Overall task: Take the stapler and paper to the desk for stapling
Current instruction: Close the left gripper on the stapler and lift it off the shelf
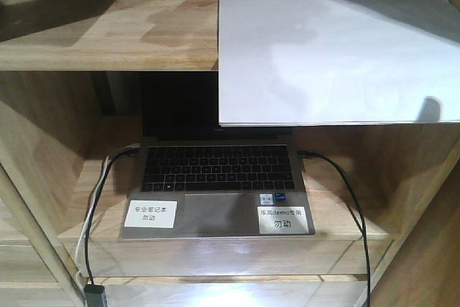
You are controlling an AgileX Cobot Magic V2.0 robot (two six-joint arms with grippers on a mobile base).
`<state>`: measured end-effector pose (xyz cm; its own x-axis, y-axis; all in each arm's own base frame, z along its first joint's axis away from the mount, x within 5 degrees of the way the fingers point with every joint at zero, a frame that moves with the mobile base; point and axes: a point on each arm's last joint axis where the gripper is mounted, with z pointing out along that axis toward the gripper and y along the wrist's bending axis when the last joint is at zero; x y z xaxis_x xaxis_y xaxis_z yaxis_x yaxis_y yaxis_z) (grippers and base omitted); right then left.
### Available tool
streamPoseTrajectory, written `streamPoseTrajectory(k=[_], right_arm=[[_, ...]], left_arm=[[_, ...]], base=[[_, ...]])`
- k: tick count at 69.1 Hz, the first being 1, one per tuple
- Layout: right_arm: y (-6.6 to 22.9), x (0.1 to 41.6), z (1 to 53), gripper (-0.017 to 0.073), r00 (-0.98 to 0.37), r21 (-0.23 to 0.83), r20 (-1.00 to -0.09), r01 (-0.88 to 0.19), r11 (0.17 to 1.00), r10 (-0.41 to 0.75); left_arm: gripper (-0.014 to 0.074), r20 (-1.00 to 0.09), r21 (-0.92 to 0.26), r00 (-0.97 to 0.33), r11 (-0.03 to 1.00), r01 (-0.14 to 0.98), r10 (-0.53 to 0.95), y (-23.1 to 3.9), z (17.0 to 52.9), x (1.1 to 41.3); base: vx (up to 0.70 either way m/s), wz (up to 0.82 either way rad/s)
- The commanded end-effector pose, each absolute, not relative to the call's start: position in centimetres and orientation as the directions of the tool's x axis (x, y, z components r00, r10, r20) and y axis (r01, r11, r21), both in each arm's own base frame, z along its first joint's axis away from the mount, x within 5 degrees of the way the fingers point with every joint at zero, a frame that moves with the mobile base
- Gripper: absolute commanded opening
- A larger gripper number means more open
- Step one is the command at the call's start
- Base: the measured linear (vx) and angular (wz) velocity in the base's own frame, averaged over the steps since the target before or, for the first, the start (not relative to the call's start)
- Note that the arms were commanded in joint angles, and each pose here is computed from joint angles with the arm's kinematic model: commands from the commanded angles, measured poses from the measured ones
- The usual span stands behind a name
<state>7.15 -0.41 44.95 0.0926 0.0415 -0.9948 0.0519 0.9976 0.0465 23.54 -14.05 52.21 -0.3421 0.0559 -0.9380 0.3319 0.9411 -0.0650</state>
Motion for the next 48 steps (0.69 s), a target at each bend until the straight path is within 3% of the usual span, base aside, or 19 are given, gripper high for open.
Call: streamPoseTrajectory(k=[1,12,48], right_arm=[[-0.5,7.2,46.3,0.029,0.18,0.035,-0.983,0.057,0.998,0.024],[-0.5,7.2,46.3,0.029,0.18,0.035,-0.983,0.057,0.998,0.024],[-0.5,7.2,46.3,0.029,0.18,0.035,-0.983,0.057,0.998,0.024]], left_arm=[[-0.0008,-0.991,-0.077,-0.131,0.902,0.425,-0.023,-12.7,54.4,20.4],[-0.0008,-0.999,-0.015,-0.051,0.876,0.481,0.011,-10.8,53.0,16.8],[-0.0008,-0.996,0.07,-0.01,0.81,0.582,0.093,-5.3,48.1,7.4]], base=[[0.0,0.0],[0.0,0.0],[0.0,0.0]])
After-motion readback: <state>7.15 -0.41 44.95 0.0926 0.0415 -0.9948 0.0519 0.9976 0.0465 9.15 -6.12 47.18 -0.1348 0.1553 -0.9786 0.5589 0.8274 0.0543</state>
